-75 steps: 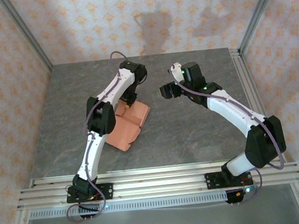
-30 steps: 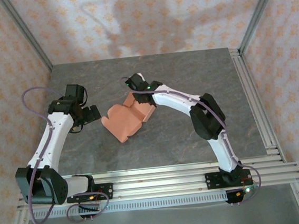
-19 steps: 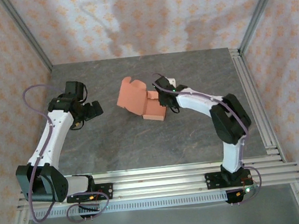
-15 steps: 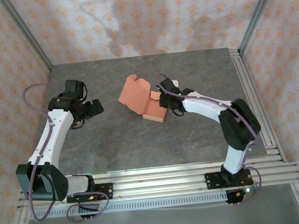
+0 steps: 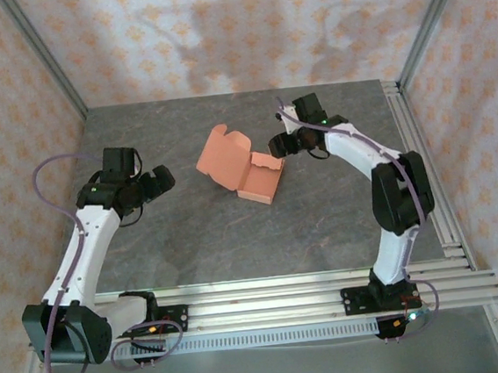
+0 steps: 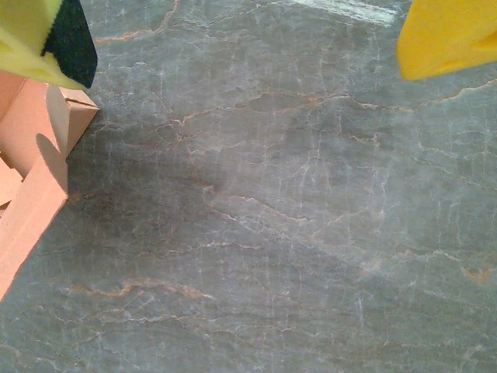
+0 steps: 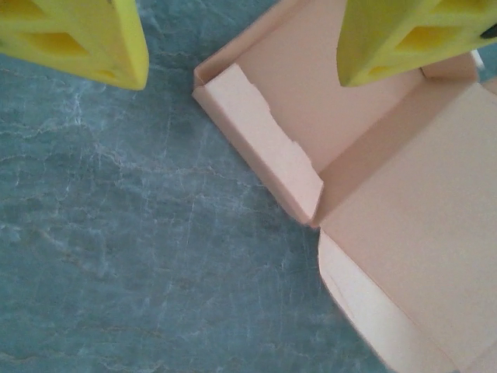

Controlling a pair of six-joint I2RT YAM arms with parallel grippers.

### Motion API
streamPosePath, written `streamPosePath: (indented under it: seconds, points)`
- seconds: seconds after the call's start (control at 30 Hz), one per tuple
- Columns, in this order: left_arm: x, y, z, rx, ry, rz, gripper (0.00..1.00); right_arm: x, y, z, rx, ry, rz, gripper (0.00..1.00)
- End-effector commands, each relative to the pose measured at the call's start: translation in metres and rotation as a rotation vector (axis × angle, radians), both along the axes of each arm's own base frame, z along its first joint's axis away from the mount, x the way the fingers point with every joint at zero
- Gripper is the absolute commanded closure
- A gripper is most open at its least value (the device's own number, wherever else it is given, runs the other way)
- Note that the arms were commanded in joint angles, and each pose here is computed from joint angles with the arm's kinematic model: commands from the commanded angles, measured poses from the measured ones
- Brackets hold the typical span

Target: Fold the paper box

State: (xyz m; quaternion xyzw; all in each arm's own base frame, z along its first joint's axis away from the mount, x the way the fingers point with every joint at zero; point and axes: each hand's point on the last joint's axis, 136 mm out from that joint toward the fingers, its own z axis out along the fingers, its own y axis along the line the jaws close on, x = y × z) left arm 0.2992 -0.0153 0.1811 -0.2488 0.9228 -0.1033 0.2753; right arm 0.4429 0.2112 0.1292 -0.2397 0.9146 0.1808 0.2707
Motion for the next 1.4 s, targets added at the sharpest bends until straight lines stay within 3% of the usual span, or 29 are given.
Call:
streamPosePath:
  seconds: [0.0,0.2,0.4,0.67,0.8,1.0,1.2,1.37]
  points:
    - [-0.004,-0.006,-0.008,-0.052,-0.006,0.004,0.0,-0.024,0.014,-0.022,-0.06,0.117,0.276,0.36]
    - [0.0,-0.018,-0.008,-0.102,-0.008,-0.045,0.0,0.002,0.03,-0.036,-0.076,0.093,0.364,0.43]
    - [0.0,-0.019,-0.011,-0.098,0.008,-0.051,0.0,0.003,0.045,-0.055,-0.112,0.117,0.464,0.52]
    - [0.001,-0.024,-0.02,-0.11,0.038,-0.086,0.0,0.001,0.05,-0.073,-0.253,0.124,0.53,0.8]
    - [0.003,-0.025,-0.023,-0.106,0.052,-0.099,0.0,0.002,0.05,-0.069,-0.283,0.101,0.518,0.84]
    - [0.005,-0.026,-0.032,-0.108,0.068,-0.102,0.0,0.011,0.042,-0.06,-0.346,-0.005,0.392,0.87]
    - [0.012,-0.037,-0.042,-0.129,0.075,-0.122,0.0,0.028,0.009,-0.041,-0.425,-0.187,0.069,0.89]
    - [0.021,-0.048,-0.045,-0.121,0.083,-0.16,0.0,0.007,-0.016,-0.034,-0.486,-0.24,-0.075,0.9]
